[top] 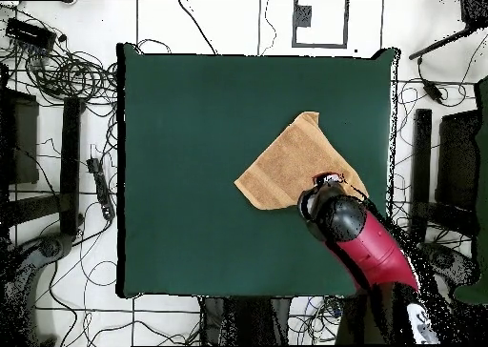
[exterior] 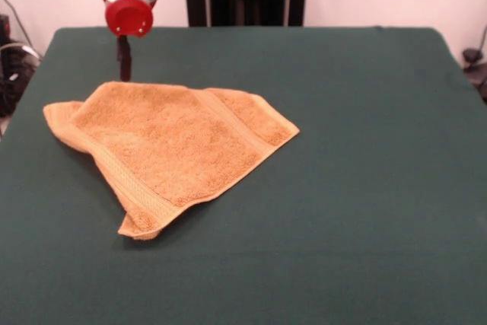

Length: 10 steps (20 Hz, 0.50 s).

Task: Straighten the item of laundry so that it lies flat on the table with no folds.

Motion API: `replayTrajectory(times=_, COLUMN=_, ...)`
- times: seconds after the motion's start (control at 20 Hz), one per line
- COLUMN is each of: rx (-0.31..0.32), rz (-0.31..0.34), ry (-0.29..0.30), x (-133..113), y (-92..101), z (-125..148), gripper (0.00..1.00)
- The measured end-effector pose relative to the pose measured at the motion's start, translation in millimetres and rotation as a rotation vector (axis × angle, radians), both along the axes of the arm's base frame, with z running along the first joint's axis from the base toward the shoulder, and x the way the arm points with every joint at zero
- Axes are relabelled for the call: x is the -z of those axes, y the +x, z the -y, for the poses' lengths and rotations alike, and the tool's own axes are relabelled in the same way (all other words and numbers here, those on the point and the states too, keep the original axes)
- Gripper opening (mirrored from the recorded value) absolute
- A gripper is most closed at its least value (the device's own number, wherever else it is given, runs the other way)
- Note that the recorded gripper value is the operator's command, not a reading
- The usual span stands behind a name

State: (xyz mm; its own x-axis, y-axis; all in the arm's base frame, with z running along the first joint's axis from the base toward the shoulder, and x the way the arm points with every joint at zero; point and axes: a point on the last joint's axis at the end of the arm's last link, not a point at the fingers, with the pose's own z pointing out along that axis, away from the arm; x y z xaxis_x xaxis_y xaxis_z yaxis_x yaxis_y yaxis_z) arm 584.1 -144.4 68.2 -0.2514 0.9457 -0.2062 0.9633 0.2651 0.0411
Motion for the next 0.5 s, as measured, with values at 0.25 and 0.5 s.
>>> replayTrajectory(times=0.25, rx=0.006, rz=0.005, ry=0.012, x=2.4, y=2.5, z=2.3, gripper=1.00)
replayTrajectory(times=0.5, rx=-0.006, rz=0.007, ry=0.014, x=3.3, y=4.8, z=-0.9, gripper=1.00)
